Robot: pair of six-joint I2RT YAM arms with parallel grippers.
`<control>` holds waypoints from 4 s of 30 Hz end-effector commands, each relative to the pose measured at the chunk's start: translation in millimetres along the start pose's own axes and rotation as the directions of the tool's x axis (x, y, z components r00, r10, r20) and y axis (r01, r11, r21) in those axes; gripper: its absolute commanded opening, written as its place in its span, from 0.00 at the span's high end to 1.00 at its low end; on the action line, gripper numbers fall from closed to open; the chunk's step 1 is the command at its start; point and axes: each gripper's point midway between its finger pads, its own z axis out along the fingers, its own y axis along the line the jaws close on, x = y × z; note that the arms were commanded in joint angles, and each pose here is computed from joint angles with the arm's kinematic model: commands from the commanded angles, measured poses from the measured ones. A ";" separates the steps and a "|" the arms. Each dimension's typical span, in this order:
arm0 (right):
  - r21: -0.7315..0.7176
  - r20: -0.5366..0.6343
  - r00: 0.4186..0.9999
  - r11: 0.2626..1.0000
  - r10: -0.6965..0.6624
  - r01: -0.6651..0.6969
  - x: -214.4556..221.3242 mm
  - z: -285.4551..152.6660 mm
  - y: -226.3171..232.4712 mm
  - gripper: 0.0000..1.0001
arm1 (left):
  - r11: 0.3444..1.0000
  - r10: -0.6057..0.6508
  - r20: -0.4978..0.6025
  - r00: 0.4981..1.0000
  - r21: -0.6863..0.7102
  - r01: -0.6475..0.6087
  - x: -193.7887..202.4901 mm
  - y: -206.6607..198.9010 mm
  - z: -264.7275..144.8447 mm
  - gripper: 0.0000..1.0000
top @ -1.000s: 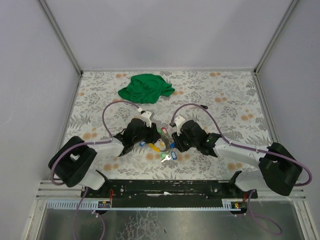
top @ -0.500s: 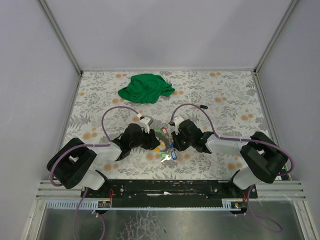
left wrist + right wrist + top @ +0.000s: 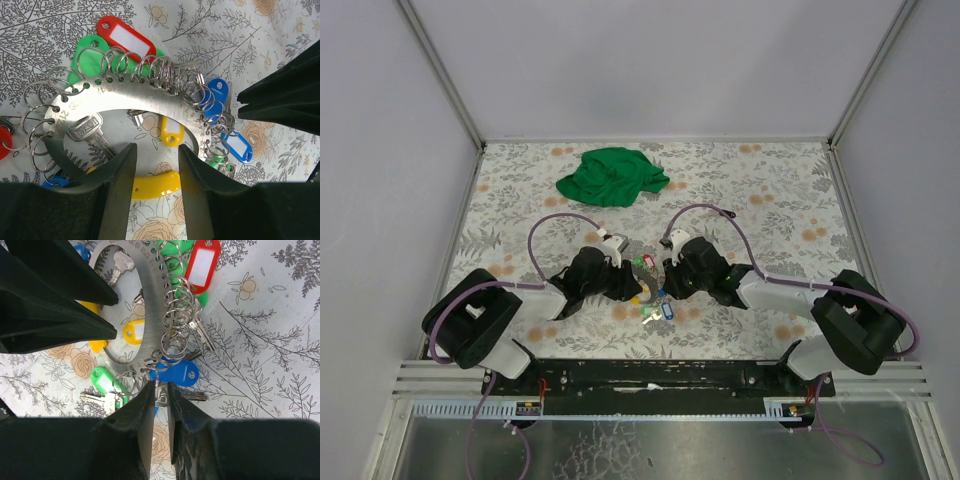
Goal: Put the keys on the keyring
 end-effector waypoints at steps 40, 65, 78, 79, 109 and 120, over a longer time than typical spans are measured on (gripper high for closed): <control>-0.106 0.054 0.998 0.994 0.009 -0.003 -13.8 6.0 17.5 0.98 | 0.997 0.001 0.085 0.996 0.072 -0.007 -20.4 -14.4 -1.2 0.62; -0.096 0.519 0.768 0.867 -0.376 0.489 -108.1 -53.8 52.8 1.00 | 0.963 -0.024 0.283 0.959 0.263 -0.054 -74.1 -50.7 -48.8 0.59; -0.049 0.539 0.735 0.856 -0.411 0.515 -109.5 -61.3 48.5 1.00 | 0.974 -0.129 0.289 0.948 0.216 0.066 -68.6 -44.6 -66.6 0.48; -0.049 0.535 0.739 0.858 -0.410 0.511 -108.1 -60.3 47.7 1.00 | 0.970 -0.175 0.282 0.943 0.213 0.117 -67.6 -43.8 -68.6 0.45; -0.127 0.530 0.781 0.879 -0.331 0.460 -90.3 -54.0 52.7 1.00 | 0.416 -0.903 0.019 0.429 0.282 0.864 -27.9 -51.8 -73.6 0.09; -0.149 0.532 0.788 0.882 -0.310 0.448 -86.9 -57.6 55.2 1.00 | 0.309 -0.951 0.083 0.298 0.325 0.894 -42.3 -38.3 -57.3 0.25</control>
